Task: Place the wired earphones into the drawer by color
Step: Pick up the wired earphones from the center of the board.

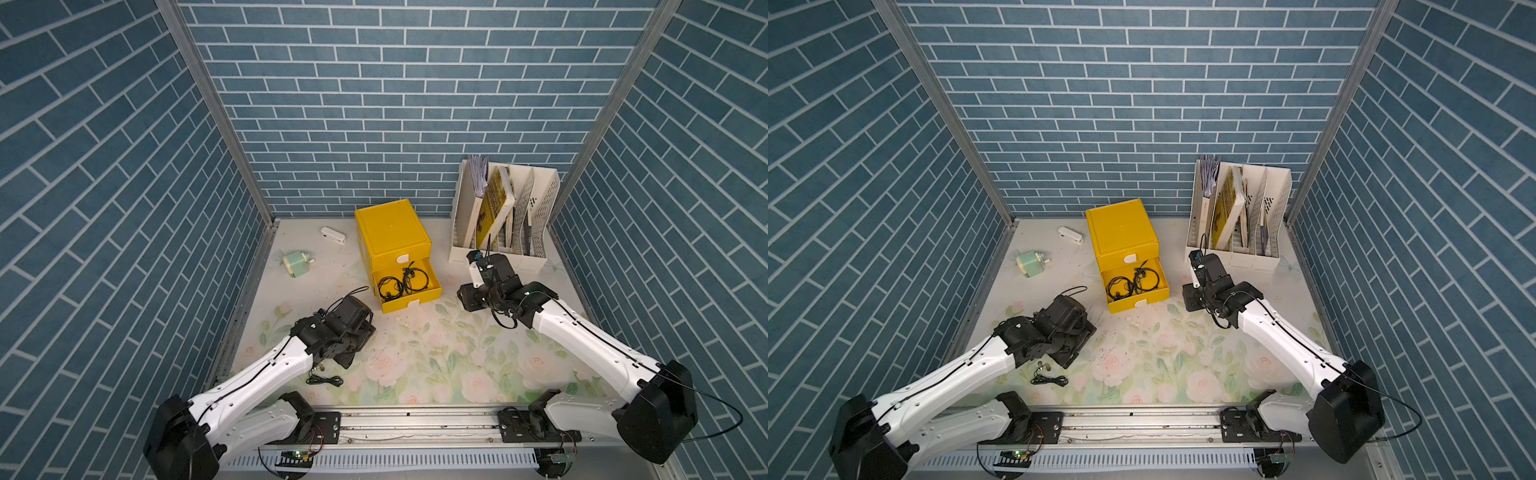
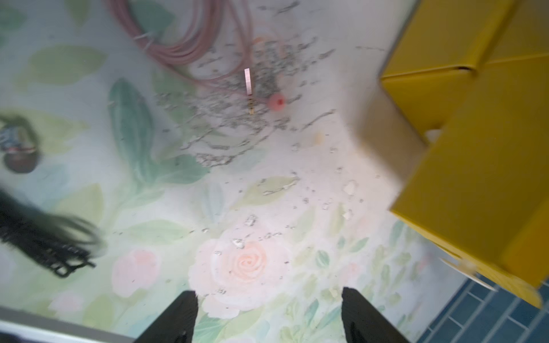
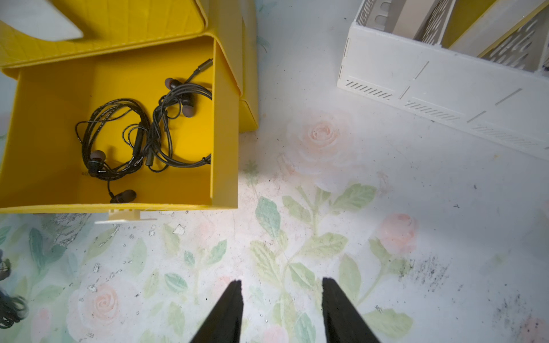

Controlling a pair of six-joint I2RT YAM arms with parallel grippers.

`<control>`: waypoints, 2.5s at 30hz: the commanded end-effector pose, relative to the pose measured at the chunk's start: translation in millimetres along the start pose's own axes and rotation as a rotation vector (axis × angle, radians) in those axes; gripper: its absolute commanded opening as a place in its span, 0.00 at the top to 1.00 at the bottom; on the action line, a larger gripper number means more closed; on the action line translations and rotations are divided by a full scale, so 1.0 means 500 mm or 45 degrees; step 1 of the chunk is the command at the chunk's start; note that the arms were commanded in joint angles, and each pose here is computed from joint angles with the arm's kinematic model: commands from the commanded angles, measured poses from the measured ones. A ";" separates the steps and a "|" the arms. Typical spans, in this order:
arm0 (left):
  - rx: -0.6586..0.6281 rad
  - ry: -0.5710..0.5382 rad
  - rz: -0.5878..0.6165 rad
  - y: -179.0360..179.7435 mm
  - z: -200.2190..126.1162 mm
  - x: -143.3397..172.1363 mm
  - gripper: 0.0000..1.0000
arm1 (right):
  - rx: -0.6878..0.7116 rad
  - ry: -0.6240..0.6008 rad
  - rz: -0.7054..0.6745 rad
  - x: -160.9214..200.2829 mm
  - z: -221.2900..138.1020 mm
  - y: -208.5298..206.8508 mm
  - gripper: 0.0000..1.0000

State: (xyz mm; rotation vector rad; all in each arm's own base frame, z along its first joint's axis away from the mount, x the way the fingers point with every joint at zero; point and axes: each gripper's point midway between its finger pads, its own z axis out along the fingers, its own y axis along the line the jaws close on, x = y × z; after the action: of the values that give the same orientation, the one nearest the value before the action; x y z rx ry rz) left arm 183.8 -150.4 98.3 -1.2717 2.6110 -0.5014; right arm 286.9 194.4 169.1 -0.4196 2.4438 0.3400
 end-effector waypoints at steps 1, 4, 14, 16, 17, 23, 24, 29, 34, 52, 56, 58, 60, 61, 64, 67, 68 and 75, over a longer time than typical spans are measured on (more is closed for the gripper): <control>-0.263 0.027 -0.169 0.079 -0.002 0.011 0.19 | -0.008 -0.001 0.027 0.001 0.001 0.000 0.53; -0.344 -0.003 -0.292 0.130 0.005 0.008 0.20 | -0.010 -0.003 0.028 -0.001 0.004 0.000 0.53; -0.407 -0.219 -0.485 0.208 -0.022 -0.042 0.23 | -0.007 0.030 0.024 0.015 0.021 -0.001 0.53; -0.434 -0.219 -0.474 0.220 -0.014 -0.041 0.24 | -0.014 0.036 0.027 0.017 0.025 0.001 0.53; -0.459 -0.217 -0.469 0.230 -0.011 -0.039 0.24 | -0.014 0.037 0.028 0.016 0.026 0.001 0.53; -0.480 -0.223 -0.485 0.265 0.005 -0.039 0.26 | -0.014 0.041 0.029 0.018 0.029 0.001 0.53; -0.470 -0.228 -0.496 0.268 0.010 -0.040 0.27 | -0.016 0.043 0.029 0.018 0.030 0.001 0.53; -0.406 -0.223 -0.494 0.258 0.032 -0.042 0.31 | -0.022 0.046 0.033 0.019 0.030 0.003 0.53; -0.393 -0.215 -0.464 0.262 0.055 -0.042 0.37 | -0.020 0.045 0.034 0.019 0.030 0.003 0.53; -0.335 -0.239 -0.405 0.251 0.056 -0.054 0.92 | -0.024 0.061 0.032 0.026 0.037 0.004 0.54; -0.338 -0.250 -0.374 0.240 0.041 -0.058 0.94 | -0.024 0.052 0.034 0.020 0.033 0.004 0.54; -0.323 -0.266 -0.365 0.236 0.033 -0.063 0.94 | -0.030 0.039 0.036 0.016 0.028 0.006 0.54; -0.243 -0.273 -0.362 0.202 0.011 -0.069 0.97 | -0.034 0.028 0.039 0.009 0.025 0.008 0.54; -0.206 -0.280 -0.355 0.188 0.002 -0.073 0.98 | -0.040 0.029 0.038 0.008 0.024 0.010 0.54; -0.110 -0.299 -0.315 0.146 -0.034 -0.083 0.98 | -0.054 0.023 0.041 0.002 0.022 0.015 0.54; 0.020 -0.323 -0.240 0.090 -0.079 -0.095 0.97 | -0.100 0.000 0.043 -0.011 0.016 0.028 0.54; 0.113 -0.334 -0.195 0.057 -0.100 -0.100 0.96 | -0.128 -0.019 0.044 -0.018 0.010 0.037 0.54; 0.744 -0.432 -0.036 -0.101 -0.299 -0.126 0.90 | -0.282 -0.190 0.033 -0.083 -0.057 0.079 0.53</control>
State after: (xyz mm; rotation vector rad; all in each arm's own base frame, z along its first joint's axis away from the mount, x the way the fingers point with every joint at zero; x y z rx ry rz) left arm 198.8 -101.2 206.6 -1.2548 2.1019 -0.7986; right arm 283.4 218.3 178.2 -0.4627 2.3969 0.5175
